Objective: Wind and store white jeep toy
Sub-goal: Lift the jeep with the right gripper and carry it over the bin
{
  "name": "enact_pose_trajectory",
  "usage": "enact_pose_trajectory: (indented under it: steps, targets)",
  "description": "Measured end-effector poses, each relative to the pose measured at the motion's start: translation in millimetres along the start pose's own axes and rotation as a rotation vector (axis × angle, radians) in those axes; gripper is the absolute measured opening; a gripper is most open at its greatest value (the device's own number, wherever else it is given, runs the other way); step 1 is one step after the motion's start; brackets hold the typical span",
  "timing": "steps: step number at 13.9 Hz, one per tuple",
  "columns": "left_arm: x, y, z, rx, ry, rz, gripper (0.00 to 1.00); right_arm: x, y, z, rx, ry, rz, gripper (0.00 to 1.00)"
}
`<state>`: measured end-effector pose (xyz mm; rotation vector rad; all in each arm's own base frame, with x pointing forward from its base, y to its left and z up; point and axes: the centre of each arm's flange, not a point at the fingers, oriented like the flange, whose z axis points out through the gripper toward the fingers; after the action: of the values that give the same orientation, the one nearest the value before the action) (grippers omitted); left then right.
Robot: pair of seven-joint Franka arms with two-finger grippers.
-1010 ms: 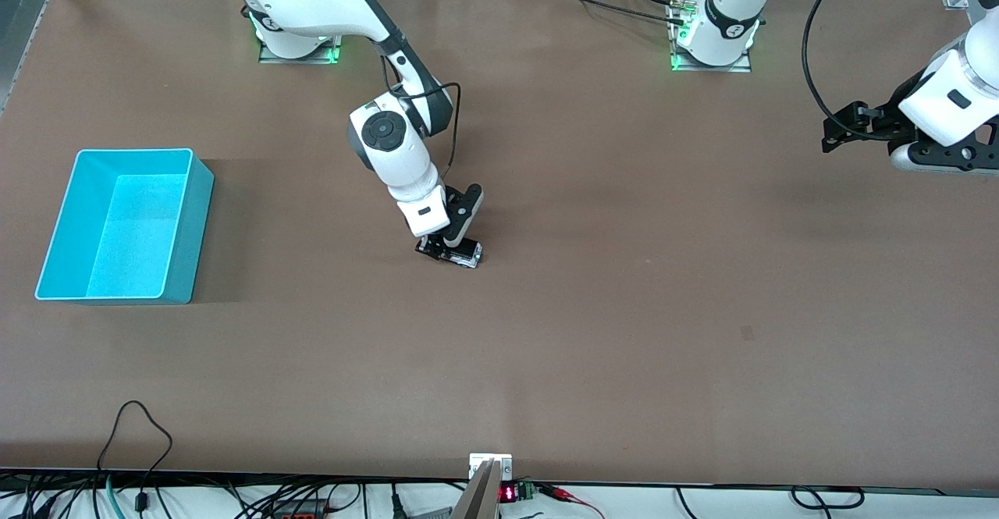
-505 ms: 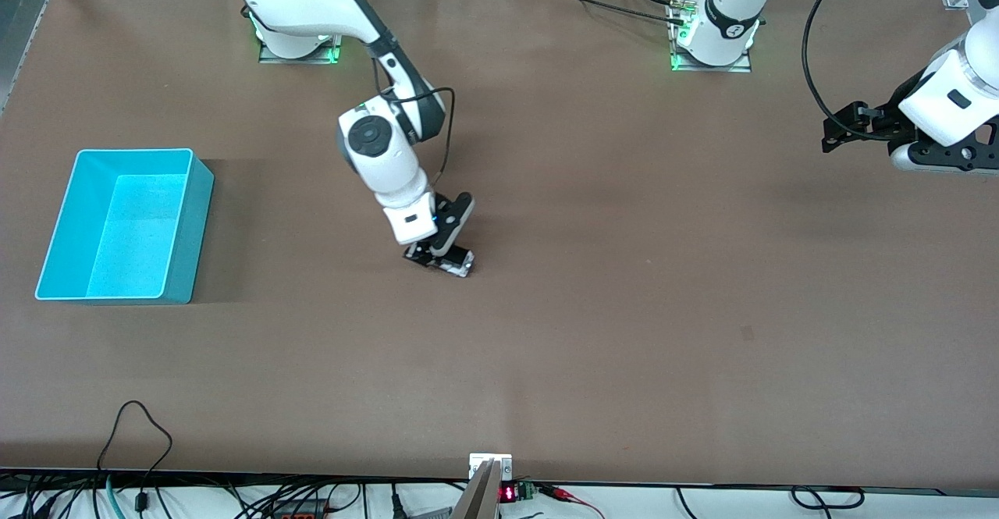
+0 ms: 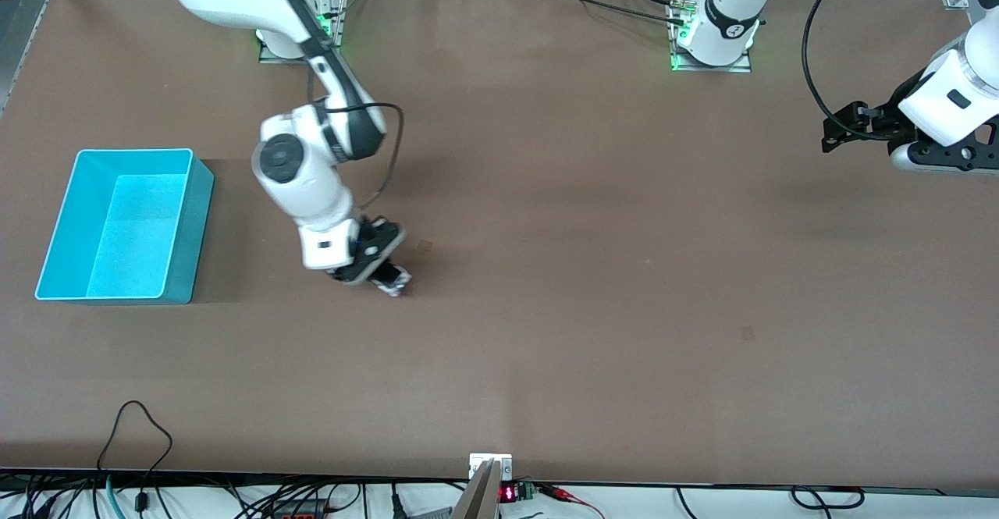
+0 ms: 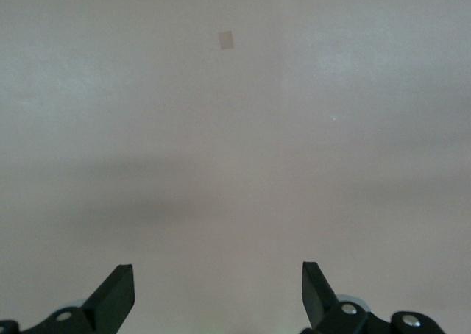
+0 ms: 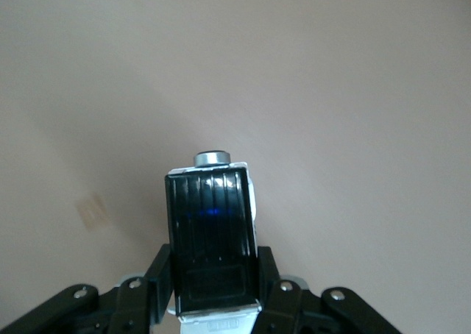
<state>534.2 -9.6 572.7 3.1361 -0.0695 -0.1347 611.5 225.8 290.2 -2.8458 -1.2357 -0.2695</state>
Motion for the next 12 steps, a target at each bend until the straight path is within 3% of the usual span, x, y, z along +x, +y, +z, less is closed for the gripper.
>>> enact_pose_trajectory:
  steps: [5,12]
  targets:
    - [0,0,0,0.000,0.000,-0.001,1.00,-84,103,-47,-0.015,-0.024,0.275,0.49]
    - [-1,-1,1,-0.001,-0.007,-0.003,1.00,-203,174,-72,-0.034,-0.049,0.506,0.49]
